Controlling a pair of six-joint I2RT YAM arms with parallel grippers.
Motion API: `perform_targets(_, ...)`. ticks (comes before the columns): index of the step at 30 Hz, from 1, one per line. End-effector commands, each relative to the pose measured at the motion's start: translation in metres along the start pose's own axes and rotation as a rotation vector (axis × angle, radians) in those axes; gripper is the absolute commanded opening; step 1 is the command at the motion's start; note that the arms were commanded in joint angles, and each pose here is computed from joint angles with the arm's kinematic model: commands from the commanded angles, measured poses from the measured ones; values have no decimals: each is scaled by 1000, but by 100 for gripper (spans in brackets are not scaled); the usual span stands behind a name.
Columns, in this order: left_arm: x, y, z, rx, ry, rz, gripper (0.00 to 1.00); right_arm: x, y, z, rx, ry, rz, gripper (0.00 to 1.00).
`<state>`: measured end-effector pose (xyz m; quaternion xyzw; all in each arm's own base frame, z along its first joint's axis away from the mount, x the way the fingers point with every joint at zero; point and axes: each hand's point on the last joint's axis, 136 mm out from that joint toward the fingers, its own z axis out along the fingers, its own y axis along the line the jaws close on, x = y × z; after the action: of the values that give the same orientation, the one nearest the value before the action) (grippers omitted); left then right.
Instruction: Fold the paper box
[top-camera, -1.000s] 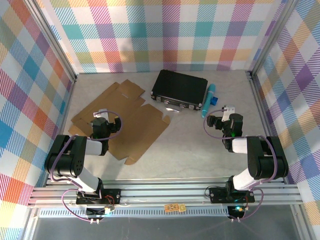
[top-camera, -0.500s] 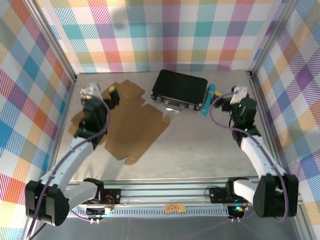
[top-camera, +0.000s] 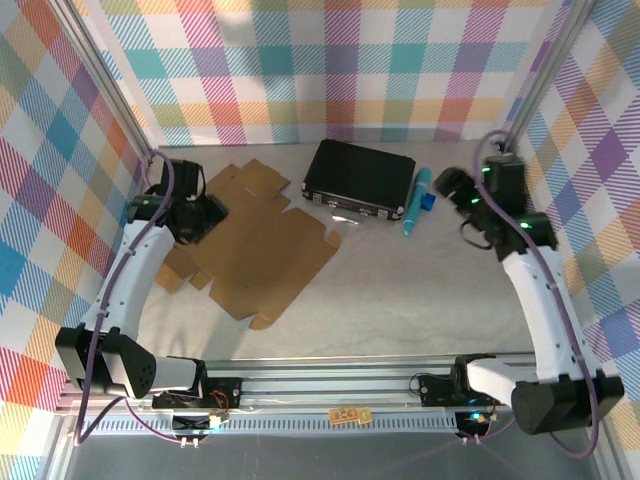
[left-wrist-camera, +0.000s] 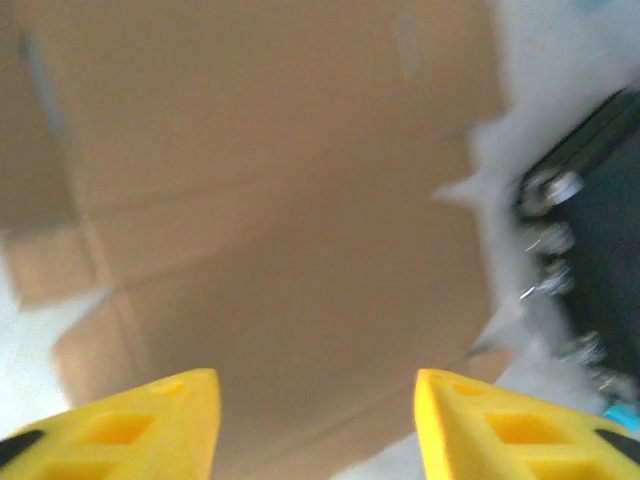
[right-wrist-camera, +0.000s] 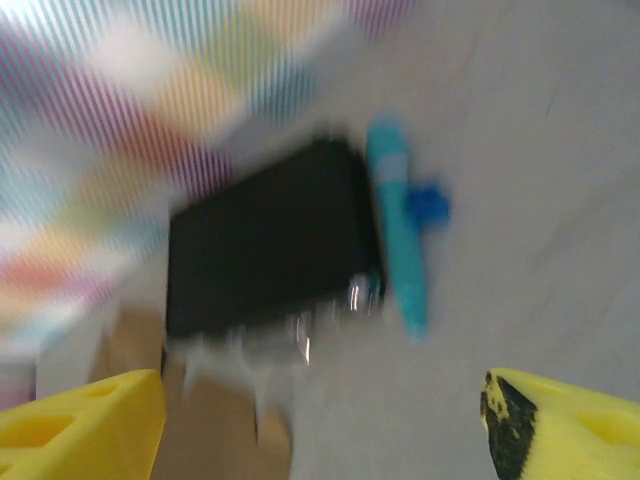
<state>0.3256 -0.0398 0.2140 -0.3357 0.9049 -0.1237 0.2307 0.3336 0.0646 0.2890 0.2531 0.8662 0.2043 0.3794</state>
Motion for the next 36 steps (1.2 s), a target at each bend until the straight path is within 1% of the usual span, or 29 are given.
perform_targets(1,53,34,4,-100,229,24,44,109,13,18,-36,376,-25,81)
perform_targets(3,57,45,16,-145,253,48,41,156,26,36,-75,497,-24,81)
perform_targets(5,51,50,30,-161,250,52,41,188,31,55,-81,585,6,79)
perform_targets(8,37,55,51,-189,242,52,40,223,34,79,-80,675,43,75)
perform_targets(11,32,55,78,-214,288,64,35,245,33,99,-84,712,58,74)
perform_targets(14,42,58,106,-228,356,63,30,246,33,116,-83,688,44,73)
perform_targets(17,57,67,125,-253,397,73,29,236,44,131,-110,642,-4,73)
perform_targets(19,71,77,135,-295,432,100,29,229,51,145,-121,617,-45,73)
perform_targets(22,93,93,145,-368,473,160,26,219,53,168,-96,599,-102,73)
perform_targets(25,108,106,149,-415,489,195,26,210,56,191,-83,596,-157,73)
perform_targets(28,115,118,149,-455,501,215,26,207,65,210,-88,605,-256,72)
perform_targets(31,119,124,149,-476,512,236,26,211,64,227,-64,646,-349,71)
perform_targets(34,119,124,147,-484,509,254,26,219,56,237,-42,678,-394,70)
perform_targets(36,119,125,146,-486,511,261,26,226,55,241,-54,699,-402,69)
